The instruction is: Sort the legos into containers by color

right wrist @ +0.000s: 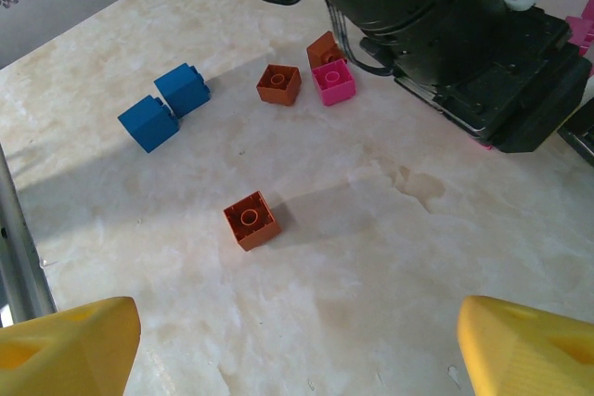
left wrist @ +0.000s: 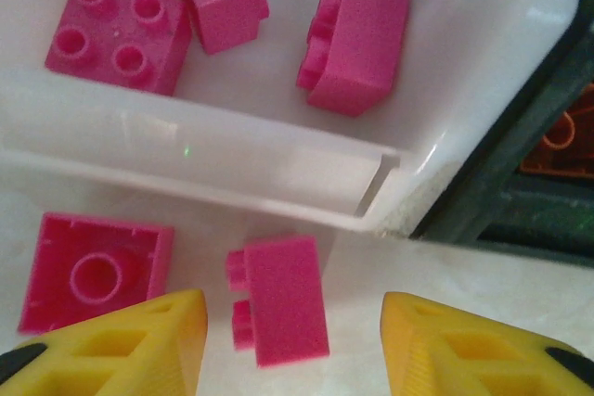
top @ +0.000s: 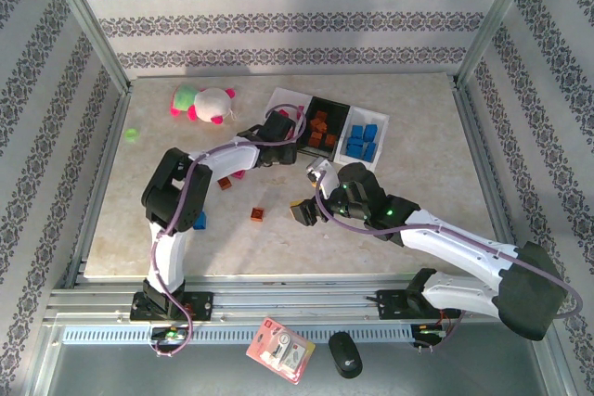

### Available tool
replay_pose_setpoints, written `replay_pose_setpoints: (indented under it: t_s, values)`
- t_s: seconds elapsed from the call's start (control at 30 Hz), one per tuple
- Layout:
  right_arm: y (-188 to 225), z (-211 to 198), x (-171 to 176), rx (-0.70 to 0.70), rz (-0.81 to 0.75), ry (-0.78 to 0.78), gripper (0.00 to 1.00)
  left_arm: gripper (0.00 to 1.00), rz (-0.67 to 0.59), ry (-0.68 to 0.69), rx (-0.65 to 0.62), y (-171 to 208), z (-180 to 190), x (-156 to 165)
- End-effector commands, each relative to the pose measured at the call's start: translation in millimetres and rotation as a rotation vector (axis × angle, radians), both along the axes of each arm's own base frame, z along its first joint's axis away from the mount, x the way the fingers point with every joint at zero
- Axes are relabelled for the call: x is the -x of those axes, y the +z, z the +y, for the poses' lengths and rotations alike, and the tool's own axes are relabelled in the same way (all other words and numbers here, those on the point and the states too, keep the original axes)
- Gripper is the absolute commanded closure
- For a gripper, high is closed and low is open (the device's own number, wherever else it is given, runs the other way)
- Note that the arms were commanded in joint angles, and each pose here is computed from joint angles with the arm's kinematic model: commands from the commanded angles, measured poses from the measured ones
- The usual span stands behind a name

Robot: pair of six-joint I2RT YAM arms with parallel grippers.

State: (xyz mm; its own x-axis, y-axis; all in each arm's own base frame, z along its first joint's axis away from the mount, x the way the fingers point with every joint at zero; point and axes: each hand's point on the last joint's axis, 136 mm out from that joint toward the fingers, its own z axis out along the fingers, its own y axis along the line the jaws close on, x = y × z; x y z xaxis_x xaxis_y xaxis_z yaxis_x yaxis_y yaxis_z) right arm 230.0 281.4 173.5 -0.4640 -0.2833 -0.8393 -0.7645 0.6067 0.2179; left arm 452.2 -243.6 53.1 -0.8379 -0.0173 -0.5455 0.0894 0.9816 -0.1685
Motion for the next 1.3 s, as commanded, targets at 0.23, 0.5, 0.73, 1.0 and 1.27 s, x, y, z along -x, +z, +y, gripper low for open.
replay_pose_setpoints:
  t_s: [0.23, 0.5, 0.73, 1.0, 1.27]
  values:
    - [15, 4, -3, -0.044, -0.021, -0.006, 0.12, 0.55, 0.018, 0.013, -0.069, -17, -2, -9]
    - [17, 3, -4, -0.046, -0.023, -0.010, 0.12, 0.73, 0.009, 0.012, -0.055, -6, -1, -5]
    - [20, 3, -4, -0.053, -0.028, -0.009, 0.12, 0.74, -0.045, 0.006, -0.044, 32, 7, 5]
    - [24, 4, -9, -0.052, -0.050, -0.024, 0.12, 0.74, -0.170, -0.011, -0.070, 88, 12, -9]
    - [39, -19, -29, -0.045, -0.133, -0.175, 0.12, 0.74, -0.236, -0.110, -0.085, 92, -5, -69]
